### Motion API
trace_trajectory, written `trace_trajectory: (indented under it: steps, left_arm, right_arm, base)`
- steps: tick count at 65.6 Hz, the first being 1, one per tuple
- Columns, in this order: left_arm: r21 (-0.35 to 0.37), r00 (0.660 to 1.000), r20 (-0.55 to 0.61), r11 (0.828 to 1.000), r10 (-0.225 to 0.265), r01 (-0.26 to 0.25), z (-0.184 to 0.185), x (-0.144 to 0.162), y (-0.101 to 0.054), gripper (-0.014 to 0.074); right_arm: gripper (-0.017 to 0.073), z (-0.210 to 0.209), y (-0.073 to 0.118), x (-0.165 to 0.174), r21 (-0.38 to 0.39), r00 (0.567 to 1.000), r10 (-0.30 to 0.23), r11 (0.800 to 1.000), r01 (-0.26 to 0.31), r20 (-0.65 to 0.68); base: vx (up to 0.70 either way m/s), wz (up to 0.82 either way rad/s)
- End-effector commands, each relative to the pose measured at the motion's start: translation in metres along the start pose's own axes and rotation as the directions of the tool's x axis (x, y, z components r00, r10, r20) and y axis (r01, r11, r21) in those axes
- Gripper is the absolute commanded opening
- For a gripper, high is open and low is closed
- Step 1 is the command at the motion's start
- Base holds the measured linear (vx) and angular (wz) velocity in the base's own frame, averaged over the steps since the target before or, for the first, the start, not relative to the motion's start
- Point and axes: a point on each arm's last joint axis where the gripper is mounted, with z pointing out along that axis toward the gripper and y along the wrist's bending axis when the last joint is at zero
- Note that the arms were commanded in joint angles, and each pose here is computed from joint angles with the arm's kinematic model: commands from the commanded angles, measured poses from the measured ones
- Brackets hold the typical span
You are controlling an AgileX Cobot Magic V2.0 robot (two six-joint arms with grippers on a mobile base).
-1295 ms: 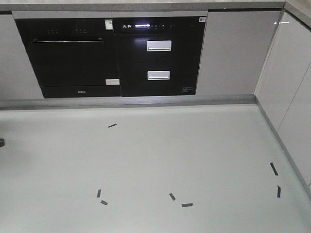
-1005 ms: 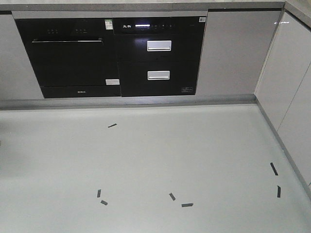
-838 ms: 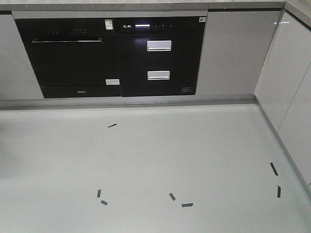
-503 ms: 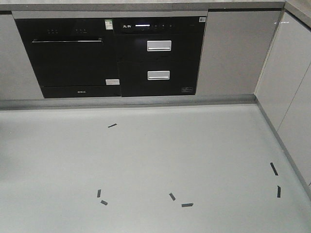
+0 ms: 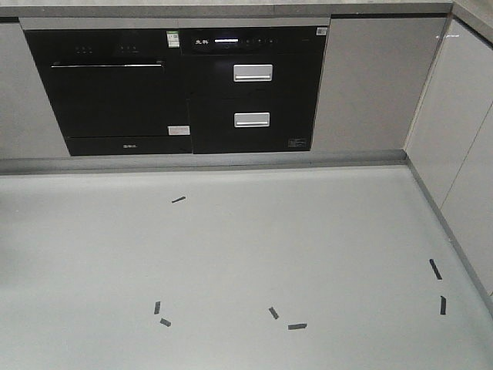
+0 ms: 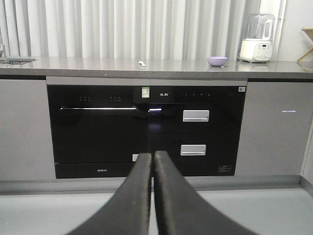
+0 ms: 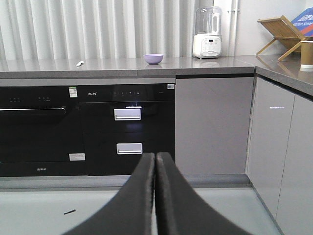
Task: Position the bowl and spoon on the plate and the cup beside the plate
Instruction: 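Drive the base toward the counter holding the spoon and bowl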
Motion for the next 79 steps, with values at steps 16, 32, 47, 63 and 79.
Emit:
trace_trajectory:
  steps: [16, 32, 47, 63, 79]
  left_arm:
    - [0.017, 0.994, 0.108, 1.0, -0.009, 0.007, -0.0024, -0.0136, -0.0018, -0.0006]
    - [0.017, 0.994, 0.108, 1.0, -0.009, 0.007, -0.0024, -0.0136, -0.0018, -0.0006]
    - [0.017, 0.994, 0.108, 1.0, -0.009, 0.007, -0.0024, -0.0136, -0.0018, -0.0006]
    - [0.017, 0.994, 0.108, 1.0, -0.009, 0.007, -0.0024, -0.0136, -0.0018, -0.0006]
    - [0.017, 0.994, 0.108, 1.0, -0.009, 0.007, -0.0024, -0.0136, -0.0018, -0.0006]
  right_arm:
    - [-0.0009, -0.0004, 0.0008, -0.0041, -0.009, 0.998, -0.009, 1.0, 0.009, 0.068]
    - [-0.0009, -0.0004, 0.0008, -0.0041, -0.009, 0.998, -0.009, 1.0, 0.009, 0.068]
    - [-0.0009, -0.0004, 0.0008, -0.0041, -0.009, 0.998, -0.009, 1.0, 0.009, 0.068]
    - [-0.0009, -0.0004, 0.0008, -0.0042, -0.009, 0.998, -0.009, 1.0, 0.009, 0.069]
    - [-0.0009, -0.0004, 0.0008, -0.0042, -0.009, 0.998, -0.009, 1.0, 0.009, 0.069]
  base:
    - [0.04, -0.01]
    - [0.1, -0.02]
    - [0.13, -0.08]
    - [0.11, -0.07]
    - [0.06, 0.09]
